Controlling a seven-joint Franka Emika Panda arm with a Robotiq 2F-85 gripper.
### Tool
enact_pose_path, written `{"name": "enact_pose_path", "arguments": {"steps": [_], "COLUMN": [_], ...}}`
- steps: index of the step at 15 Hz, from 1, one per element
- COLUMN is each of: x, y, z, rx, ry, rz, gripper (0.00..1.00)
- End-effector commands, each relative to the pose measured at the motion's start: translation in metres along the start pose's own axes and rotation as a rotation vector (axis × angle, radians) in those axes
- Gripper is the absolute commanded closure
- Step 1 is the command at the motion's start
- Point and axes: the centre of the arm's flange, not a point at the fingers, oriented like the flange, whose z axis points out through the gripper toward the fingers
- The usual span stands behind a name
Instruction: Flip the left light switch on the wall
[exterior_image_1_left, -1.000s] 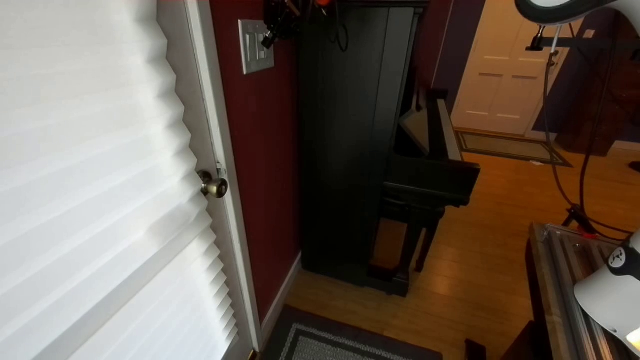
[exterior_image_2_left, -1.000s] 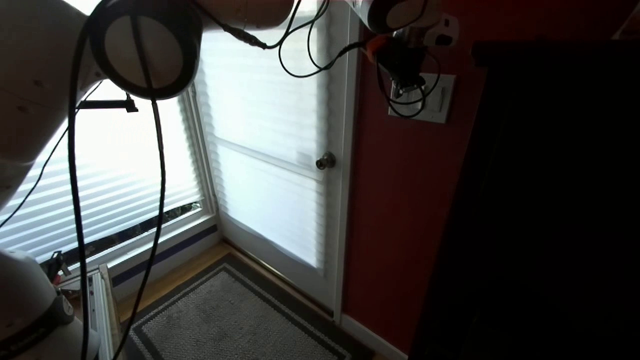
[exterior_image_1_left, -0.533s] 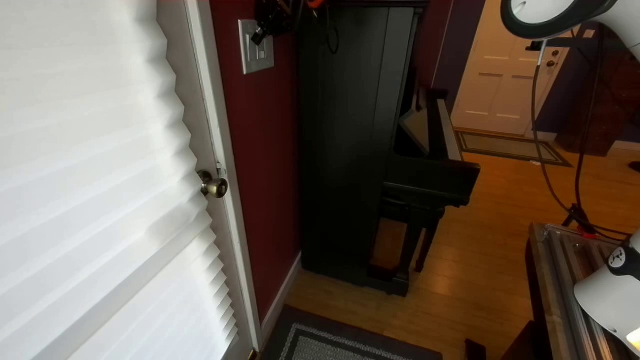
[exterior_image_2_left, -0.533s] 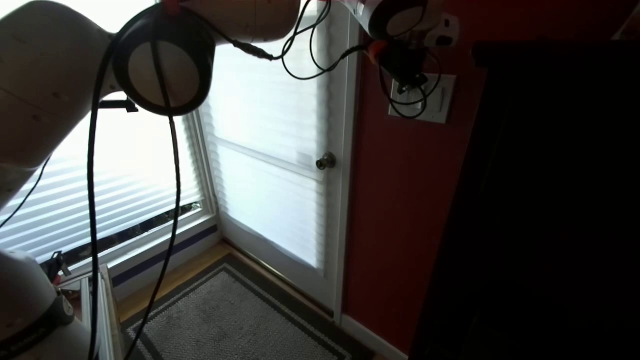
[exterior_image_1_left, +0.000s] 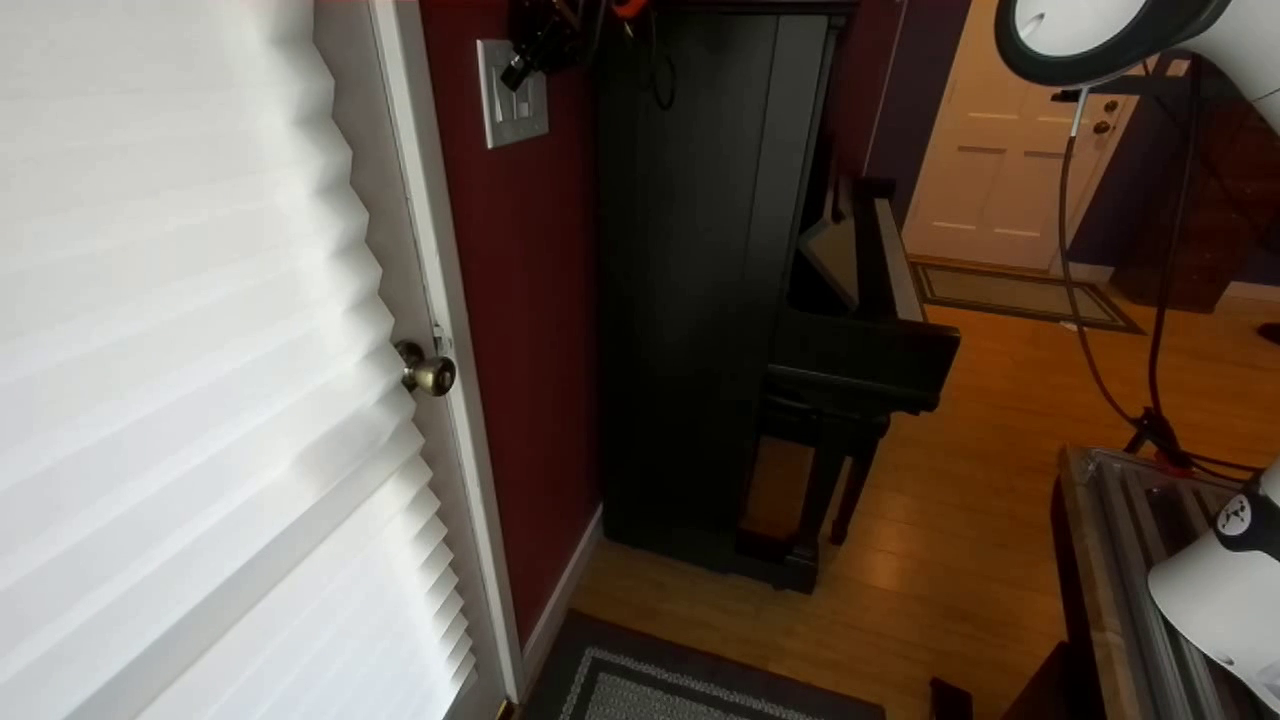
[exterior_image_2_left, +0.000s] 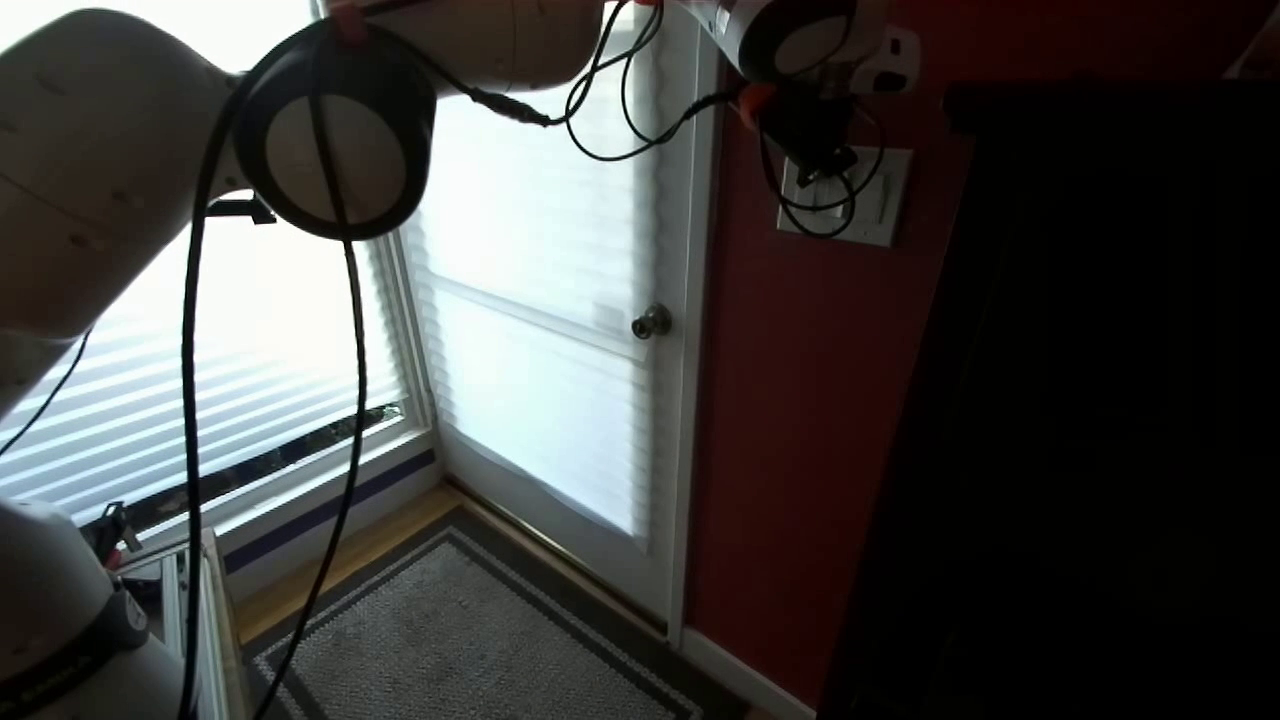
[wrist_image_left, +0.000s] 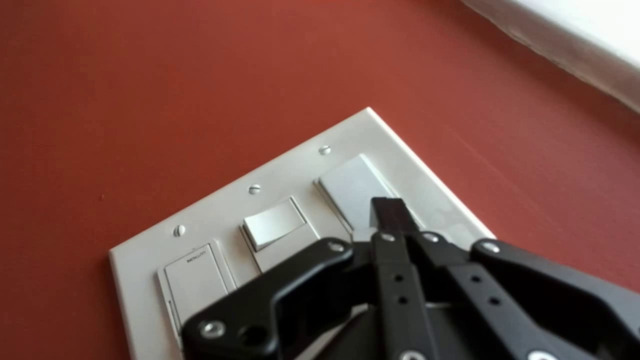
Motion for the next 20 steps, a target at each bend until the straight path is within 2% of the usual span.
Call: {"name": "enact_pose_path", "arguments": {"steps": [1, 7, 9, 14, 20], "x": [0.024, 0.001, -0.008, -0.036, -0.057], "y": [-0.006, -0.02, -0.022, -0.024, -0.048], "z": [0.003, -0.01, -0.013, -0.022, -0.042], "rx": [0.037, 0.021, -0.02, -0.161, -0.361], "ry": [-0.062, -0.277, -0.336, -0.459, -0.491], "rz": [0.043, 0.126, 0.143, 0.142, 0.086], "gripper": [1.0, 1.0, 1.0, 1.0, 1.0]}}
